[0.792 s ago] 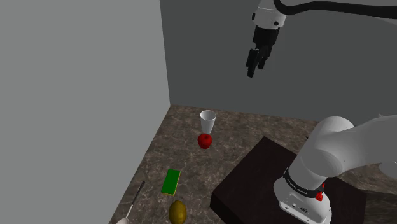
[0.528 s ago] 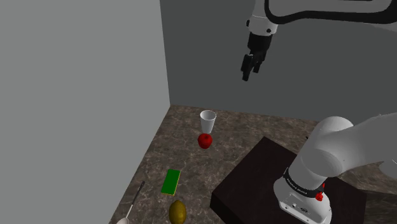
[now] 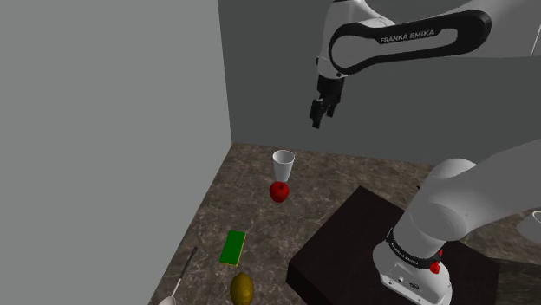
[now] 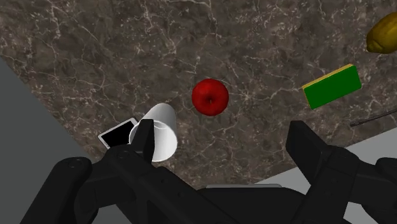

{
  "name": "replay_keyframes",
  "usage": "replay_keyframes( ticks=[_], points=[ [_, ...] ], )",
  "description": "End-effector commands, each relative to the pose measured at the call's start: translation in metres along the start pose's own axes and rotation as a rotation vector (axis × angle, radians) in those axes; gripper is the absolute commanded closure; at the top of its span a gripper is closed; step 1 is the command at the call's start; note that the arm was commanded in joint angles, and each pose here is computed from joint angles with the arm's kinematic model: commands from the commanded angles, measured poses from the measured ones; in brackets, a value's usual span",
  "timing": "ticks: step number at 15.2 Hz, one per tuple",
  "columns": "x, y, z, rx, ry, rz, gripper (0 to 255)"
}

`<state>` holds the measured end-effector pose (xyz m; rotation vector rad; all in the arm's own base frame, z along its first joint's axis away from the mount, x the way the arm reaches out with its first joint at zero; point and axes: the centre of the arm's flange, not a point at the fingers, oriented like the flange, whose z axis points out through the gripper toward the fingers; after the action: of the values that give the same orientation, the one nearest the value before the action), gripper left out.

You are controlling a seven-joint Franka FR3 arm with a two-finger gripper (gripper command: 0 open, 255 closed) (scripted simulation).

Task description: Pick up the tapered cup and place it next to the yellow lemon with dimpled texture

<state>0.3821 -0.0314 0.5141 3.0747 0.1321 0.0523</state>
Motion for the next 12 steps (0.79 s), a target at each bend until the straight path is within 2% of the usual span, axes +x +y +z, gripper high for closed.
replay_keyframes(
  ticks=[1, 12],
  points=[
    [0.014, 0.001, 0.023, -0.005, 0.003, -0.002, 0],
    [0.089, 0.012, 0.146, -0.026, 0.004, -0.012, 0]
  ],
)
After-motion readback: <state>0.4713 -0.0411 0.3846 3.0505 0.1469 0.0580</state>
